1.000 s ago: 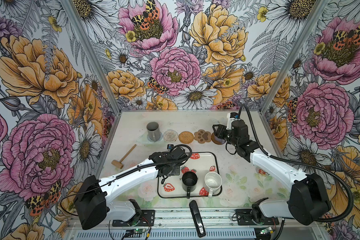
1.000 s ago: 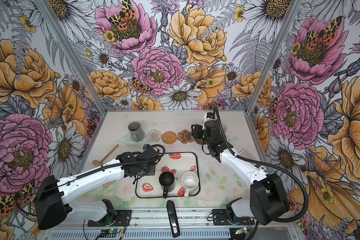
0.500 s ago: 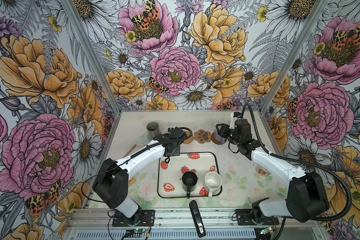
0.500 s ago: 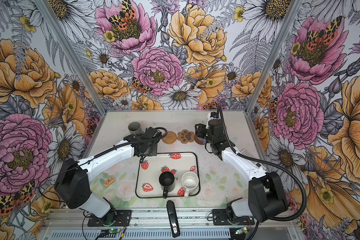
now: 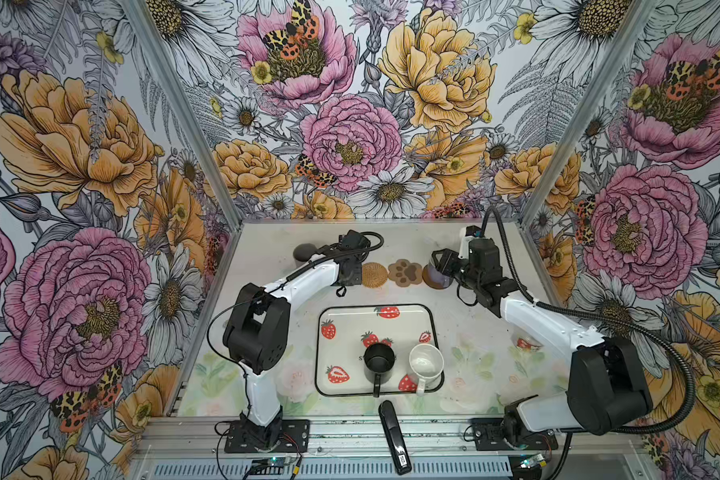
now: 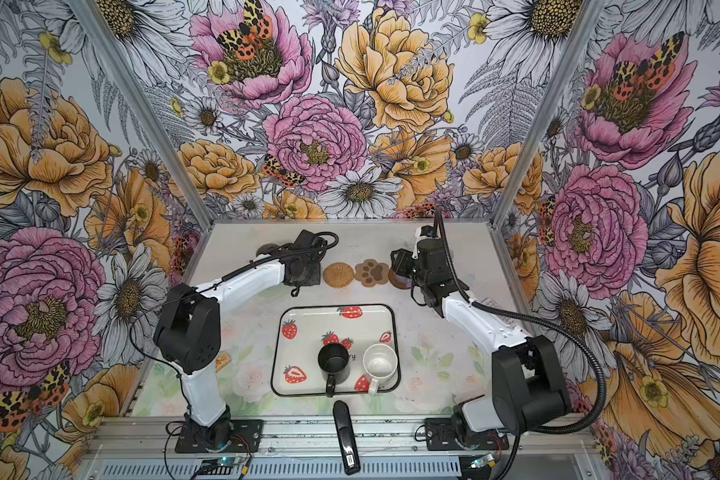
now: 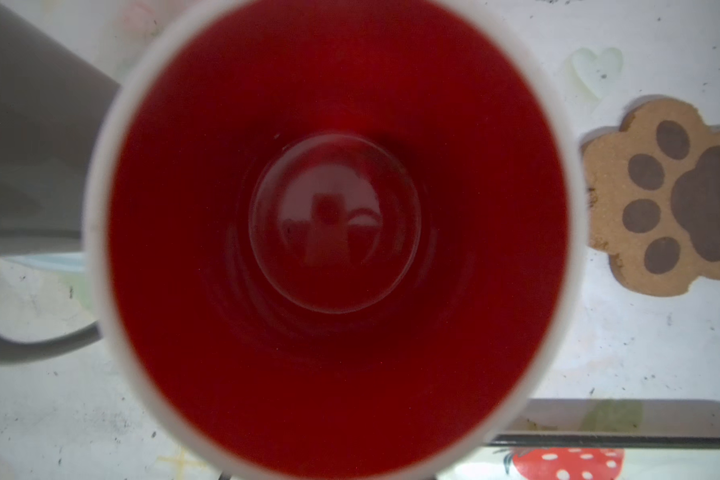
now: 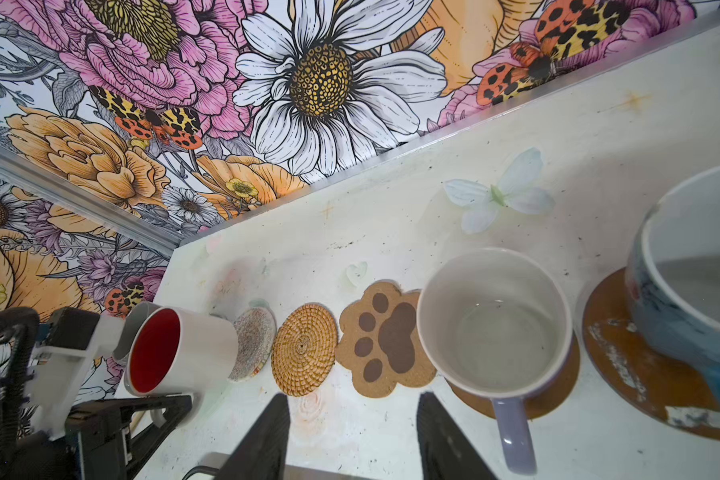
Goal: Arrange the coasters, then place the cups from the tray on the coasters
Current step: 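Lower the red-lined mug onto the patterned coaster beside the grey mug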
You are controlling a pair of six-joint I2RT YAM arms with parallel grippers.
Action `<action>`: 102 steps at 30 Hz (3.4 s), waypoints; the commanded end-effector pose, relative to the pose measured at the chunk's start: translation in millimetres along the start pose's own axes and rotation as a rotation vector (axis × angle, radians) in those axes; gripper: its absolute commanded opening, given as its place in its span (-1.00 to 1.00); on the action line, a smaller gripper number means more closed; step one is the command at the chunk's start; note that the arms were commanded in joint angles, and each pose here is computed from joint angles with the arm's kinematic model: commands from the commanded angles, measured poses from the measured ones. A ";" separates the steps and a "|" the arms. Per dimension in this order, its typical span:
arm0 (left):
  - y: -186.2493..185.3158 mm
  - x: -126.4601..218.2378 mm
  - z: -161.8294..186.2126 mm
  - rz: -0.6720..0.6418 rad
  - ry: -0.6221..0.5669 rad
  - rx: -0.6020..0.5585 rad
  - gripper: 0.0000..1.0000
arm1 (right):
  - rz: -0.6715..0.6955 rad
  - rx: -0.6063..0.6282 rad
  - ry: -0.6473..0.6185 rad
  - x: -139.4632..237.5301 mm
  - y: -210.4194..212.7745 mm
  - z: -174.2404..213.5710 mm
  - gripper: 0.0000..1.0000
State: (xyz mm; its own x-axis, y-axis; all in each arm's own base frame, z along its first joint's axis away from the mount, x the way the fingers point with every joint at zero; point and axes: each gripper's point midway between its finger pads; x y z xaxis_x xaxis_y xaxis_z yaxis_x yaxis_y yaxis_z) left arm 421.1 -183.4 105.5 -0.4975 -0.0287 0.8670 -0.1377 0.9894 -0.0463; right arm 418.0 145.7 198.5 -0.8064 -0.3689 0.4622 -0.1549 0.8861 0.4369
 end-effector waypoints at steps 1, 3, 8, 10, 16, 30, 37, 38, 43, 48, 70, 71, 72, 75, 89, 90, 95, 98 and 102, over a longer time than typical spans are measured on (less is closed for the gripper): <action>-6.2 4.6 -32.0 0.040 -0.080 0.030 -1.00 | -0.014 0.009 -0.024 -3.5 2.9 -12.1 0.03; -4.7 0.6 -33.6 0.037 -0.078 0.036 -1.00 | -0.012 0.008 -0.020 -5.0 1.9 -11.5 0.02; -0.3 -7.9 -36.5 0.026 -0.083 0.052 -1.00 | -0.014 0.005 -0.009 -9.5 1.2 -10.2 0.02; 3.9 -12.1 -38.1 0.024 -0.083 0.065 -1.00 | -0.014 0.003 -0.006 -11.0 1.1 -9.7 0.01; 3.6 -18.7 -39.4 0.054 -0.091 0.093 -1.00 | -0.016 0.001 0.004 -15.0 0.7 -7.7 0.00; 6.4 -26.9 -34.1 0.068 -0.071 0.117 -1.00 | -0.029 -0.006 0.021 -20.8 2.2 -5.1 -0.02; 9.0 -28.4 -30.5 0.062 -0.063 0.122 -1.00 | -0.029 -0.006 0.022 -21.3 2.0 -4.6 -0.02; 10.4 -28.8 -30.5 0.060 -0.061 0.125 -1.00 | -0.029 -0.007 0.023 -21.6 1.8 -4.6 -0.02; 11.6 -32.1 -27.1 0.055 -0.053 0.135 -1.00 | -0.033 -0.009 0.027 -23.4 2.4 -3.7 -0.03; 11.8 -36.3 -24.7 0.050 -0.045 0.134 -1.00 | -0.032 -0.010 0.029 -23.9 2.2 -3.2 -0.03; 9.3 -42.6 -21.4 0.067 -0.022 0.134 -1.00 | -0.034 -0.009 0.032 -24.8 2.6 -2.9 -0.03; 9.8 -43.0 -20.9 0.065 -0.021 0.134 -1.00 | -0.033 -0.009 0.031 -24.8 2.3 -3.1 -0.03; 9.2 -43.7 -19.8 0.066 -0.018 0.133 -1.00 | -0.032 -0.009 0.032 -24.9 1.8 -2.9 -0.03; 8.3 -44.7 -19.3 0.070 -0.014 0.134 -1.00 | -0.033 -0.009 0.032 -25.2 2.0 -3.1 -0.03; 7.2 -50.3 -14.9 0.081 0.011 0.137 -1.00 | -0.031 -0.010 0.035 -25.7 1.6 -2.3 -0.03; 5.7 -49.9 -13.4 0.083 0.014 0.135 -1.00 | -0.032 -0.010 0.036 -25.8 1.5 -1.8 -0.03; 8.6 -49.5 -12.8 0.079 0.016 0.138 -1.00 | -0.033 -0.009 0.034 -25.5 2.1 -2.9 -0.03; 11.2 -49.1 -11.4 0.073 0.016 0.140 -1.00 | -0.032 -0.010 0.036 -25.7 1.7 -2.2 -0.03; 11.7 -47.1 -11.0 0.075 0.016 0.142 -0.84 | -0.035 -0.011 0.035 -24.8 2.7 -2.8 -0.03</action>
State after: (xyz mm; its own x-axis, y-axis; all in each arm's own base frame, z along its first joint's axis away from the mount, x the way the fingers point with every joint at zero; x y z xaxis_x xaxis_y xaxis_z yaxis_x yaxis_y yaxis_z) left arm 442.8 -169.5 62.6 -0.4569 0.0266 0.8891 -0.2059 0.9692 -0.1348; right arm 430.7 154.8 178.2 -0.7661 -0.4004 0.5028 -0.1604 0.8766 0.4537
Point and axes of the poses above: each gripper's point midway between its finger pads, its own x axis back along the fingers, its own y axis along the line the jaws close on, z = x × y, and after that the axes turned 7 degrees about x, right-handed
